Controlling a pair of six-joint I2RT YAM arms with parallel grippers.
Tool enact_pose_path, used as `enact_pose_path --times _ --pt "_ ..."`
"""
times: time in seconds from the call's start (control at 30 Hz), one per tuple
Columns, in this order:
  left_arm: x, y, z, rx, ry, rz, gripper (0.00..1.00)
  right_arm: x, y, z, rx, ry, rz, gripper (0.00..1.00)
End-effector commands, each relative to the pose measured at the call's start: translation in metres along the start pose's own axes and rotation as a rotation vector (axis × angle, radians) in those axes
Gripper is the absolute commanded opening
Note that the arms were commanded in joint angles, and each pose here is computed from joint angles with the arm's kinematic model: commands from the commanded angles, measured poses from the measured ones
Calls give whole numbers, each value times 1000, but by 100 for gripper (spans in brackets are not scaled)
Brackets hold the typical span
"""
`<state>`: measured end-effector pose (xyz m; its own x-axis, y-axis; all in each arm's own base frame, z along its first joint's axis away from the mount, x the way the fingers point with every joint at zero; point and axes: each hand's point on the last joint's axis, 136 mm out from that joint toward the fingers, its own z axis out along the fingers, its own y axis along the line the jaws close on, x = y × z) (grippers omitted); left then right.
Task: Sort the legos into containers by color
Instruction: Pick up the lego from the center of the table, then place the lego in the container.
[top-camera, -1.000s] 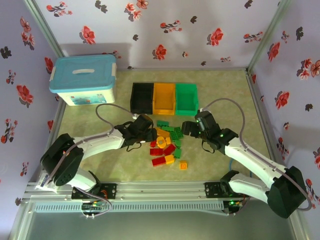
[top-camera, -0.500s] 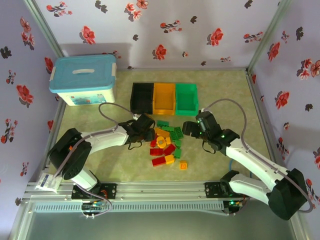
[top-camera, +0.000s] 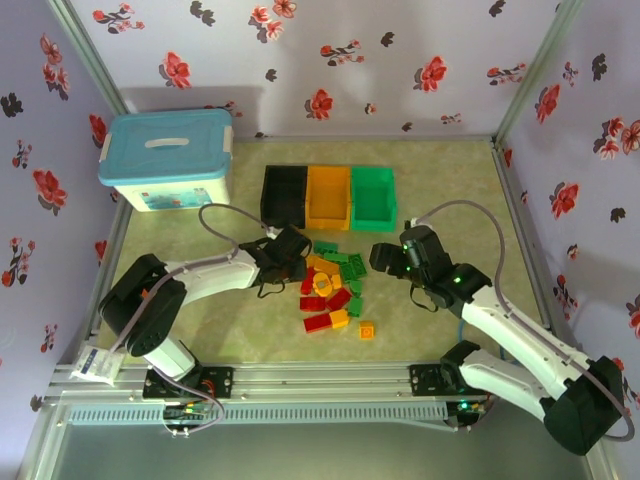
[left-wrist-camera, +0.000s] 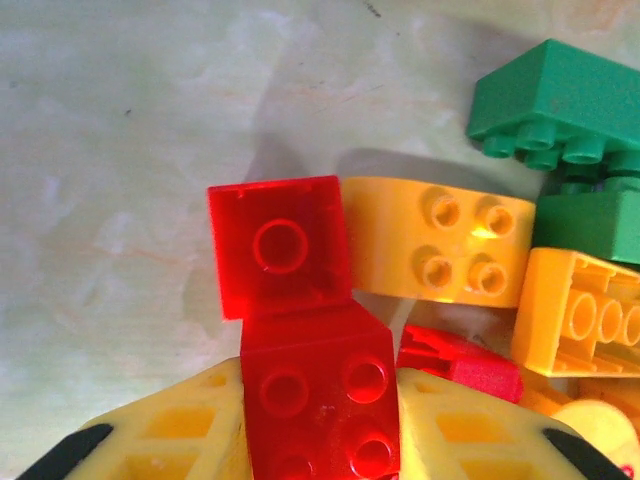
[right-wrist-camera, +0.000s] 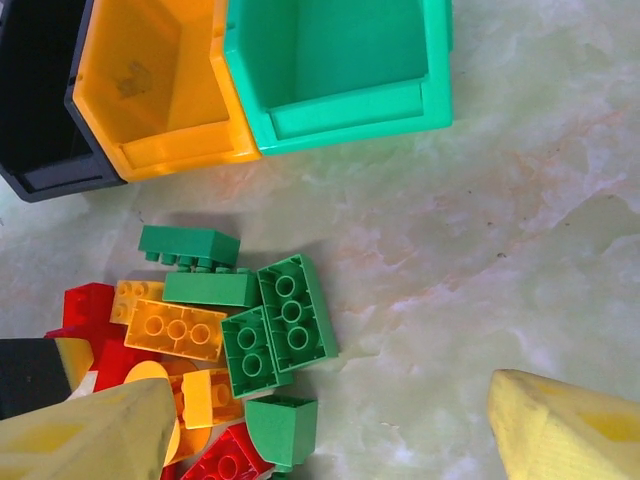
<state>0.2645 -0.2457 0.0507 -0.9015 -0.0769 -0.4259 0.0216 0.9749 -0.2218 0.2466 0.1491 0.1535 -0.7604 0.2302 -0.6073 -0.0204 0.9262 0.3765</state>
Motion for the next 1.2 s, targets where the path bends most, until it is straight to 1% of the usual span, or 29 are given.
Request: enact_pose_path --times 0.0,0.13,0.27,0.4,0.5,0.63,0.73,0.83,0.93,1.1,1.17 --pt "-18 0 -32 8 -78 -15 27 -7 2 -12 11 -10 20 81" --pt "-34 0 -51 29 -118 -16 26 -4 -7 -16 85 37 8 81" --pt "-60 1 -61 23 -140 -6 26 -2 -7 -20 94 65 3 81" --pt "-100 4 -70 22 -170 -8 26 6 -10 -17 78 70 17 81" --pt "-134 8 -71 40 -192 -39 26 13 -11 -13 82 100 13 81" --pt "-174 13 -62 54 -201 -78 25 22 -11 -4 60 115 20 80" --pt "-195 16 -53 38 -208 -63 25 22 -5 5 48 128 -1 79" --pt "-210 21 -40 27 -206 -69 25 23 1 16 58 176 -27 79" --pt "-222 23 -25 28 -193 -75 25 25 7 27 56 209 -14 77" --pt "-235 22 2 8 -146 -58 25 27 14 34 20 199 16 77" --pt "-237 22 9 -3 -127 -52 27 26 15 33 23 199 8 77"
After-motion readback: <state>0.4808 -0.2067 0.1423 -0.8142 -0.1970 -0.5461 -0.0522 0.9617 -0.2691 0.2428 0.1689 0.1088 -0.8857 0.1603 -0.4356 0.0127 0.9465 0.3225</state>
